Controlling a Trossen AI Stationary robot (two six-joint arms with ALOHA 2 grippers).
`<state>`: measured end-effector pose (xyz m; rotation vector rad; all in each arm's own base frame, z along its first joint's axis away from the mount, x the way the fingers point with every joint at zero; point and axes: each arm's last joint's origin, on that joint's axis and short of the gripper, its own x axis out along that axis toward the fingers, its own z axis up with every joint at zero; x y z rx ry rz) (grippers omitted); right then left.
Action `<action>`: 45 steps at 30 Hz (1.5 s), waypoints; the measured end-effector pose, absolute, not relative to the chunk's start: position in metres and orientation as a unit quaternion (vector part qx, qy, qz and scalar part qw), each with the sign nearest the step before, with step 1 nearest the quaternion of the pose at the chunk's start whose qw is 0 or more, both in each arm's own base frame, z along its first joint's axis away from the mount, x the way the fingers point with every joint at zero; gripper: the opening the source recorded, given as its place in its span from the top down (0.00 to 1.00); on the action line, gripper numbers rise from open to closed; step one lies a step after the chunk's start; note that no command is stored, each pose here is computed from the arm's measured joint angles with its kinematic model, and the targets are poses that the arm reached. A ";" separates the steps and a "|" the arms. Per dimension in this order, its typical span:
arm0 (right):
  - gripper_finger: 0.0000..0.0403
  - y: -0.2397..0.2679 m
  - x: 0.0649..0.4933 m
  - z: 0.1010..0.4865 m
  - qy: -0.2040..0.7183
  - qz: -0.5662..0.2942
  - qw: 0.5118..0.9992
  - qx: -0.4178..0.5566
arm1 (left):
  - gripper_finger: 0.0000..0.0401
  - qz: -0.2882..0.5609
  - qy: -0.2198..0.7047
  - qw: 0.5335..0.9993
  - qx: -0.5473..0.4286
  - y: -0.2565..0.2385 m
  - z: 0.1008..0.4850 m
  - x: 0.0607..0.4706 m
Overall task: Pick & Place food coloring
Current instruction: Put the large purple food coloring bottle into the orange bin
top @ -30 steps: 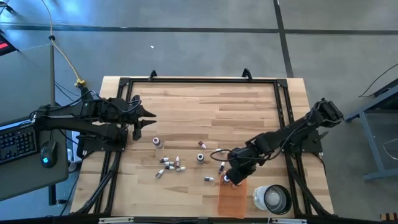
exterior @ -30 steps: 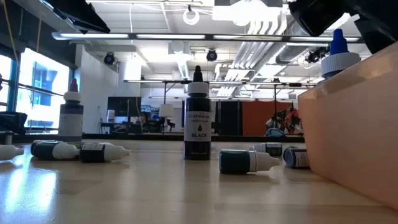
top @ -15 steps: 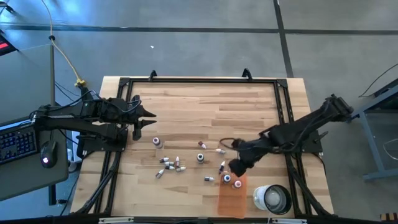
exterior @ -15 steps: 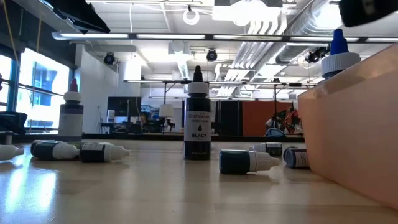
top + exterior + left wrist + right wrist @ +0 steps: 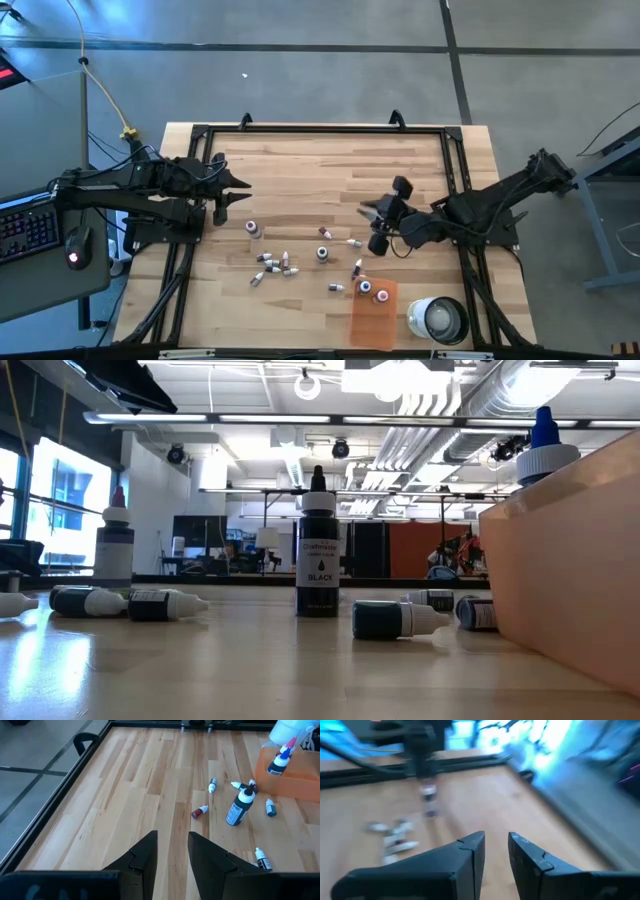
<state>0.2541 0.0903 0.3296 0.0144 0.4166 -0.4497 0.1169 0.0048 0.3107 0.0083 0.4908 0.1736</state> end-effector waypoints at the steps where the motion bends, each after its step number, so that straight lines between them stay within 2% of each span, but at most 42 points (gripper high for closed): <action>1: 0.81 0.089 0.254 0.330 0.202 -0.236 0.951 -0.013 | 0.73 0.086 0.243 0.966 0.004 0.005 0.311 0.117; 7: 0.81 0.086 0.252 0.332 0.207 -0.275 0.932 -0.114 | 0.73 0.086 0.242 0.966 0.004 0.005 0.311 0.117; 15: 0.81 0.090 0.254 0.329 0.228 -0.205 0.946 -0.100 | 0.73 0.087 0.228 0.969 0.045 0.005 0.314 0.119; 28: 0.81 0.088 0.254 0.331 0.213 -0.242 0.940 -0.107 | 0.73 0.088 0.207 0.974 0.029 0.005 0.317 0.123; 32: 0.81 0.087 0.253 0.331 0.210 -0.256 0.937 -0.112 | 0.73 0.079 0.234 0.969 0.003 0.004 0.312 0.124; 38: 0.81 0.087 0.253 0.332 0.209 -0.260 0.936 -0.113 | 0.73 -0.087 0.333 0.938 -0.039 -0.006 0.294 0.125; 41: 0.81 0.087 0.253 0.332 0.209 -0.260 0.936 -0.113 | 0.73 -0.091 0.359 0.927 -0.063 -0.006 0.280 0.132; 45: 0.81 0.087 0.253 0.332 0.209 -0.260 0.936 -0.113 | 0.73 -0.051 0.406 0.910 -0.063 -0.004 0.253 0.144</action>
